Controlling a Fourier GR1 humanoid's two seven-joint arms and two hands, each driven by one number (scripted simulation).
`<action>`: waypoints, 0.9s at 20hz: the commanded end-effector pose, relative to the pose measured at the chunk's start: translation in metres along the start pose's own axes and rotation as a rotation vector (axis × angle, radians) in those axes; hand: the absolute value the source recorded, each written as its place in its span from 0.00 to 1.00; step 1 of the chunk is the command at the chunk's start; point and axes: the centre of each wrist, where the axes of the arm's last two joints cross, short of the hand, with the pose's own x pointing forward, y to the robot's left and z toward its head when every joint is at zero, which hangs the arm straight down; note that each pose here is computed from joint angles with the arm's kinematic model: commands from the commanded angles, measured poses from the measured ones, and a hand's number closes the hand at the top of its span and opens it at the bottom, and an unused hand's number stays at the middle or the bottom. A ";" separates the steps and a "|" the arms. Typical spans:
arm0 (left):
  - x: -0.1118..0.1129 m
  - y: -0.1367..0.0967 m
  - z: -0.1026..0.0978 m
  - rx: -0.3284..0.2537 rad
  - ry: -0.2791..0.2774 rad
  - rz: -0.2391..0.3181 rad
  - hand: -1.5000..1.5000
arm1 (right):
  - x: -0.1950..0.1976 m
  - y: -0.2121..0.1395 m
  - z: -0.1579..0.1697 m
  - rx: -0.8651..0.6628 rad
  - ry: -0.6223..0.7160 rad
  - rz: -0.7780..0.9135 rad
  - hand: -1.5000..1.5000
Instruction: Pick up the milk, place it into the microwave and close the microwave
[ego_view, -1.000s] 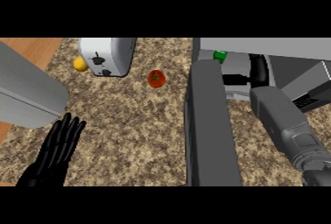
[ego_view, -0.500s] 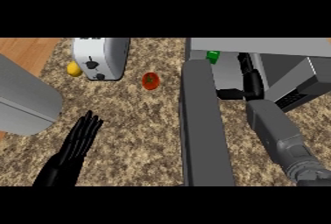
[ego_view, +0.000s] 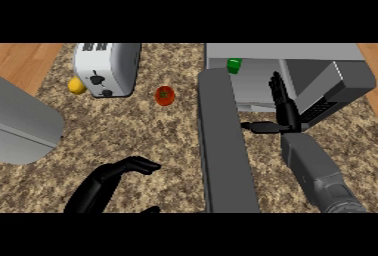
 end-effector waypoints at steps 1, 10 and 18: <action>-0.025 -0.016 -0.016 -0.070 0.013 -0.058 1.00 | -0.009 -0.024 0.018 0.032 -0.017 -0.008 0.00; -0.045 -0.031 -0.050 -0.128 0.126 -0.130 1.00 | -0.028 -0.032 0.070 0.076 -0.011 -0.020 0.00; -0.069 -0.064 -0.062 -0.306 0.193 -0.106 1.00 | -0.013 -0.046 0.099 0.077 -0.089 -0.031 0.00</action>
